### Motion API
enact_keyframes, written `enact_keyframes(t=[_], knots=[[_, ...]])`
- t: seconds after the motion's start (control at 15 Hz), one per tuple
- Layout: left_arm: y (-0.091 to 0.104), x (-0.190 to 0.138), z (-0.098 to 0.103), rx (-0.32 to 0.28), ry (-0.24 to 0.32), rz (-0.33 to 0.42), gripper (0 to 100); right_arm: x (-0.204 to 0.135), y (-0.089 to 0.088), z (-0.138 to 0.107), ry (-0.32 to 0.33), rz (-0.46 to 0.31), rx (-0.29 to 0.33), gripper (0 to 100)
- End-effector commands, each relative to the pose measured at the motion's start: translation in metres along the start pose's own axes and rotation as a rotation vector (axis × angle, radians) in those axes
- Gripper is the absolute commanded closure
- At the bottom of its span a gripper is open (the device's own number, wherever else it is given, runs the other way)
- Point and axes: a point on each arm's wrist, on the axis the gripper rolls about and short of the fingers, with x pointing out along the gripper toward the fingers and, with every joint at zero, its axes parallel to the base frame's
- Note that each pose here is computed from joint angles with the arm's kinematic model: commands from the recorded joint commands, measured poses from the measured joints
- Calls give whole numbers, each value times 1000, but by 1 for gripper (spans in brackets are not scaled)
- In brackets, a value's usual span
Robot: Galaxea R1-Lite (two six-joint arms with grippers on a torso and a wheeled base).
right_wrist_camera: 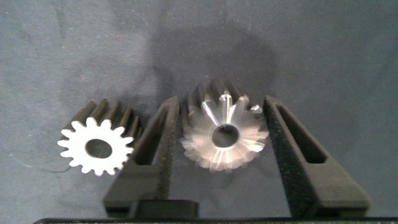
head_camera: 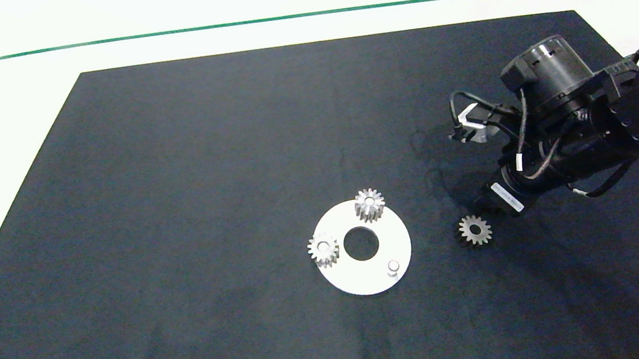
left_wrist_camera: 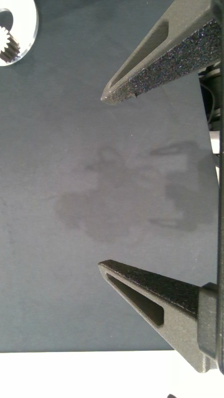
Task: Remove an incorrectly installed larger gear and replace it with the correct smaller gear
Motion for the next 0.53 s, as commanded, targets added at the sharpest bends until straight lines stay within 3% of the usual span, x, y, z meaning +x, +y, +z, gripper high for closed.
enact_keyframes(t=[0.07,0.2,0.53], knots=[[0,0,-1,1,3,0,0,-3,0,-1,-2,2,-2,0],[0,0,-1,1,3,0,0,-13,2,2,-35,11,-6,0],[0,0,-1,1,6,0,0,-48,33,10,-148,96,-86,0]])
